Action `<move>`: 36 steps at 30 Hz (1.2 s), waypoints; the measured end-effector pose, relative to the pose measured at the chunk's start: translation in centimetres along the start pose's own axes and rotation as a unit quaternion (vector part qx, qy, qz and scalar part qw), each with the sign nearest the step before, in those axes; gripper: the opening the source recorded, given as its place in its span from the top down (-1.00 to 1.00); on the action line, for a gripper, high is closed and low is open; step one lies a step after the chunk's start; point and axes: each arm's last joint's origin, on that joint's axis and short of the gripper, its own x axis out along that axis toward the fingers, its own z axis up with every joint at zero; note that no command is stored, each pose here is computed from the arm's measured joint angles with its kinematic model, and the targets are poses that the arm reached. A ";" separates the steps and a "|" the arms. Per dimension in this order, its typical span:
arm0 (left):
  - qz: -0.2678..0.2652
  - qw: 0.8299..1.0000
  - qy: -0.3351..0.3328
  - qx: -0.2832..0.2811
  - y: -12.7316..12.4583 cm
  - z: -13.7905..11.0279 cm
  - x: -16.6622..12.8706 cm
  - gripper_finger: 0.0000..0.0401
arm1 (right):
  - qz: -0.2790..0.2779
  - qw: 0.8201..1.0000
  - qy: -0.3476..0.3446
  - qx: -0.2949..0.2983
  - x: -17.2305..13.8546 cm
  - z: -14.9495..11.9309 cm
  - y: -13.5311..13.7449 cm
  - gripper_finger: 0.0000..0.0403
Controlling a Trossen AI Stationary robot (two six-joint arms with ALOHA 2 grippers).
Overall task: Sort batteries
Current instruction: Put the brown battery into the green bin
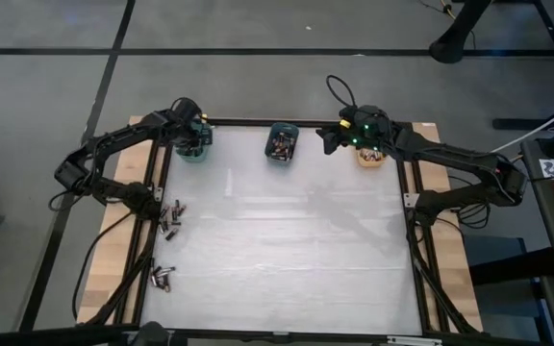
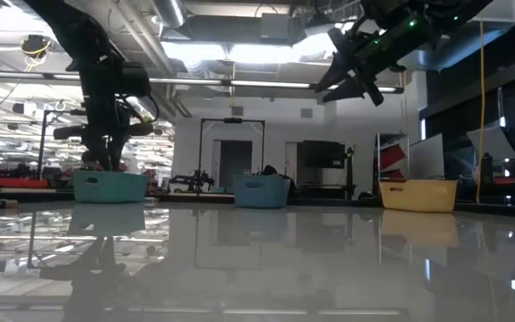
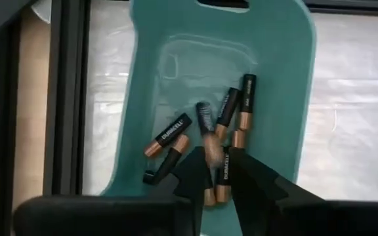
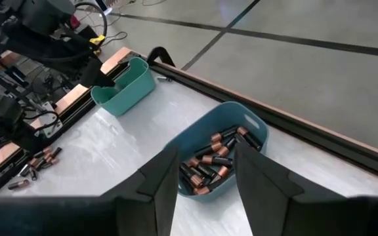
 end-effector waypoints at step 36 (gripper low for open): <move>-0.053 0.921 0.207 0.325 -1.3 -11.7 -10.6 0.30 | -0.037 0.998 -0.038 -0.038 0.0 0.5 -0.1 0.27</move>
